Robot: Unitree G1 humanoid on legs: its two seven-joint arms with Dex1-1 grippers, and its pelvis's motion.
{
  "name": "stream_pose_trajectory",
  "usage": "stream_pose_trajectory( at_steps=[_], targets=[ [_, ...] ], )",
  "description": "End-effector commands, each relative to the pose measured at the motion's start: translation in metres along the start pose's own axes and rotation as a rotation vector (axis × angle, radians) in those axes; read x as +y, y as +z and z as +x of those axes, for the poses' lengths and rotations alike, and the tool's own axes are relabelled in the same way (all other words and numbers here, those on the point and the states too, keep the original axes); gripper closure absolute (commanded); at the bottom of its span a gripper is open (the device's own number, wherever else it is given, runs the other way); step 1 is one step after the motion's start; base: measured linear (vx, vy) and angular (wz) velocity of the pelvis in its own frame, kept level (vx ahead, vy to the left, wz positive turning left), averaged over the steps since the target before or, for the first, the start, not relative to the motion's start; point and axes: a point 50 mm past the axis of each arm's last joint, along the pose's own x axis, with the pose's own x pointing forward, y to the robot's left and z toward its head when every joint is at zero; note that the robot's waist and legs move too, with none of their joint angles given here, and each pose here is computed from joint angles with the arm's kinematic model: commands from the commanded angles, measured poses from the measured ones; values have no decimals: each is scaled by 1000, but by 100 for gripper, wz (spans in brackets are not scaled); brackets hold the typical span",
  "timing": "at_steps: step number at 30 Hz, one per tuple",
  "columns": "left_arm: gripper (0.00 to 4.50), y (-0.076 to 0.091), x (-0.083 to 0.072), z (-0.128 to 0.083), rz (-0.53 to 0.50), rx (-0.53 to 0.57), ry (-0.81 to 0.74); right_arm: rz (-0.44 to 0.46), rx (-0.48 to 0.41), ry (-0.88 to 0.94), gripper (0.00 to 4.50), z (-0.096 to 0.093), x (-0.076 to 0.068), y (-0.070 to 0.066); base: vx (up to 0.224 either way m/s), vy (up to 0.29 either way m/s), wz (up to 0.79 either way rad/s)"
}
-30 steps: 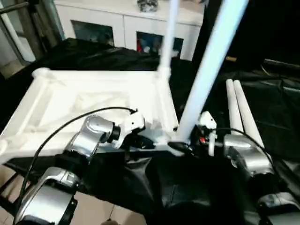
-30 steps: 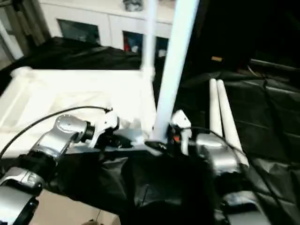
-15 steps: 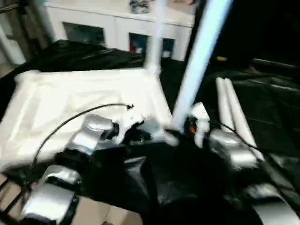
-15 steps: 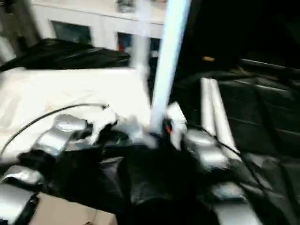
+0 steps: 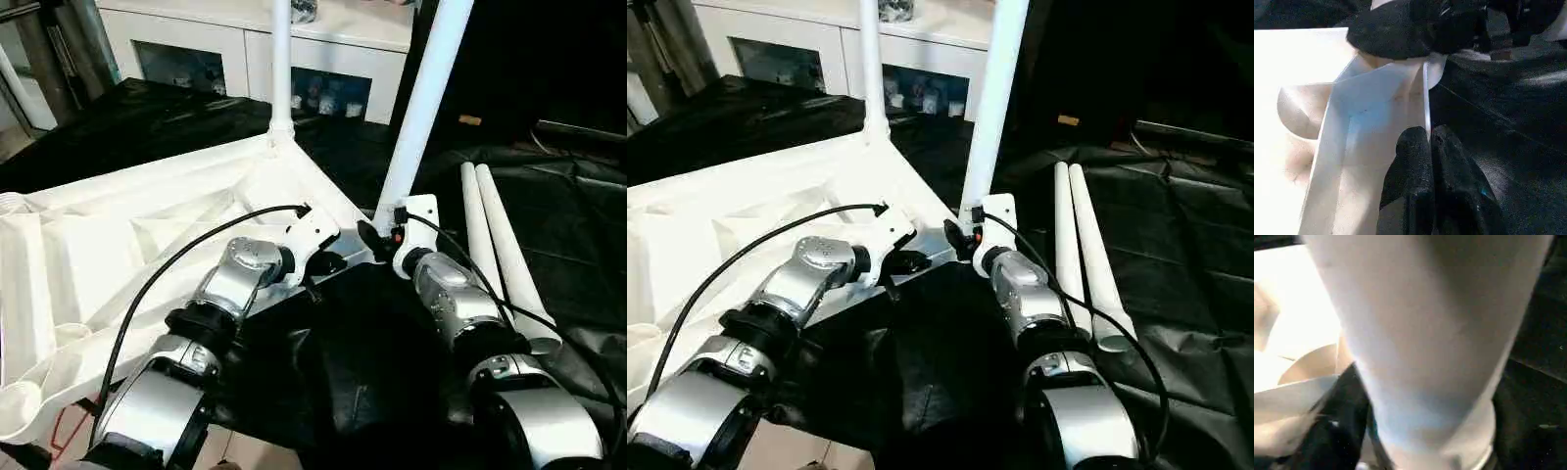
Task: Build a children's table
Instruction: Rotate leg to tighten, then rotate table base
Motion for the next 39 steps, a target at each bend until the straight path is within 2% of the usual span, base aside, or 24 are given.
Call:
stream_pose_trajectory(
  at_steps=[1,2,3,6,8,11,13,14,15,16,17,20,21,23,25,26,27,29,32,33,34,35,36,39],
  targets=[
    [450,23,-8,11,63,-75,-27,-23,35,21,88,0,6,-8,0,0,0],
    [450,24,-4,11,81,-72,-2,-43,-1,3,88,-5,-4,-2,0,0,0],
    [450,24,-4,11,81,-72,-2,-43,-1,3,88,-5,-4,-2,0,0,0],
    [450,27,1,11,72,-90,37,-27,-54,18,88,-17,-19,4,0,0,0],
    [450,29,2,11,71,-96,56,-28,-71,36,88,-23,-23,5,0,0,0],
    [450,31,5,13,78,-121,97,-29,-154,113,88,-46,-34,10,0,0,0],
    [450,32,5,13,72,-133,105,-13,-179,117,88,-51,-36,12,0,0,0],
    [406,33,5,13,70,-145,109,-4,-184,120,88,-53,-37,12,0,0,0],
    [406,35,6,13,66,-167,115,12,-193,124,78,-56,-38,13,0,0,0],
    [406,40,8,10,35,-221,118,17,-172,182,78,-61,-34,10,0,0,0],
    [395,40,8,10,35,-221,118,17,-172,182,78,-61,-34,10,0,0,0],
    [365,44,19,-1,69,-267,200,-61,-53,267,78,-63,-21,-5,0,0,0],
    [351,44,19,-1,69,-267,200,-61,-53,267,78,-63,-21,-5,0,0,0],
    [351,40,35,-21,82,-272,303,-121,49,258,78,-59,-16,-16,0,0,0],
    [351,35,46,-35,87,-252,371,-135,85,246,78,-58,-14,-20,0,0,0],
    [351,23,63,-62,91,-189,492,-139,129,221,78,-53,-11,-23,0,0,0],
    [351,23,63,-63,91,-188,495,-139,130,221,78,-53,-11,-23,0,0,0],
    [351,6,78,-101,100,-83,620,-157,159,236,78,-51,-4,-24,0,0,0],
    [351,-4,82,-127,86,-16,690,-163,168,255,78,-49,2,-24,0,0,0],
    [351,-4,82,-127,86,-16,690,-163,168,255,78,-49,2,-24,0,0,0],
    [351,-16,84,-149,61,69,750,-158,174,248,78,-45,5,-25,0,0,0],
    [351,-21,85,-158,55,103,775,-156,177,242,78,-44,5,-25,0,0,0],
    [351,-21,85,-158,55,103,775,-156,177,242,78,-44,5,-25,0,0,0],
    [378,-35,86,-183,44,202,847,-141,185,218,78,-38,6,-25,0,0,0]
  ],
)
